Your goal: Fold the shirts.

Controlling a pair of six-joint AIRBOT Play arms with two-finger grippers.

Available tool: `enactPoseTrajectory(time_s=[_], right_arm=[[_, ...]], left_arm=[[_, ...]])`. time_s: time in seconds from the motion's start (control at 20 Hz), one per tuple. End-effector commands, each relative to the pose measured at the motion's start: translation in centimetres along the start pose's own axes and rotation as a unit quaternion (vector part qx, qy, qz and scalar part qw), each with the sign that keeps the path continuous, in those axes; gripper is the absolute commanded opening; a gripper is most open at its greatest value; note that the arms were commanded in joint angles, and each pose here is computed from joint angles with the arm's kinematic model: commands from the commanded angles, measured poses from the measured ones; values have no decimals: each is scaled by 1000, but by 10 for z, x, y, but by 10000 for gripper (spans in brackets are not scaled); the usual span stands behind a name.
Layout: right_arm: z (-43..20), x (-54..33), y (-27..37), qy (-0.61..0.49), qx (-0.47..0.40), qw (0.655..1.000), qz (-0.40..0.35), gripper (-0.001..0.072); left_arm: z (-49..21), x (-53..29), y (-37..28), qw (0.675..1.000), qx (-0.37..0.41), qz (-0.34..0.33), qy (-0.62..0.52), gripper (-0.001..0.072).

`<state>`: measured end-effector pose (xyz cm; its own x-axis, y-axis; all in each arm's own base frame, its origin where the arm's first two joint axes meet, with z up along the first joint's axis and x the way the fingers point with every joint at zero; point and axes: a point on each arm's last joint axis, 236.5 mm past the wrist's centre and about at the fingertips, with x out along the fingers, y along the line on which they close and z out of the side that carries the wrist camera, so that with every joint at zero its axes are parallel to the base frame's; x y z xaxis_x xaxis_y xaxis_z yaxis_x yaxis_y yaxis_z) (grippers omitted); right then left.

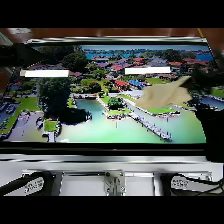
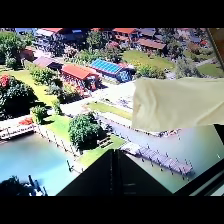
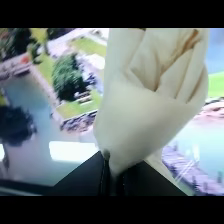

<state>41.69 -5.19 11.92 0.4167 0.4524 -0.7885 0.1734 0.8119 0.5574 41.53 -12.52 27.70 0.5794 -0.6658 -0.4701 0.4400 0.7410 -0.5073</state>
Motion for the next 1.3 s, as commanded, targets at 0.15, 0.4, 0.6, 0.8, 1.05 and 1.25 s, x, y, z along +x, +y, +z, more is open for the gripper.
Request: enactPoseTrajectory(time_s=[0.15, 0.4, 0.6, 0.8, 1.05, 1.25], right_arm=[[-13, -148, -144, -135, 105, 965, -200, 66], [-14, -202, -209, -202, 139, 928, -281, 66], [33, -202, -189, -283, 100, 931, -210, 66], [76, -205, -190, -359, 103, 913, -163, 65], [74, -195, -231, -338, 95, 914, -204, 66], [27, -204, -277, -250, 89, 908, -325, 66]], left_arm=[[-20, 3, -13, 999, -3, -18, 43, 43], [-45, 7, -36, 995, -12, -43, 94, 43], [-52, 14, -51, 992, 0, -59, 108, 43], [-57, 17, -60, 991, -19, -64, 117, 43], [-56, 17, -60, 991, -38, -62, 117, 43], [-47, 20, -58, 993, -39, -58, 96, 43]])
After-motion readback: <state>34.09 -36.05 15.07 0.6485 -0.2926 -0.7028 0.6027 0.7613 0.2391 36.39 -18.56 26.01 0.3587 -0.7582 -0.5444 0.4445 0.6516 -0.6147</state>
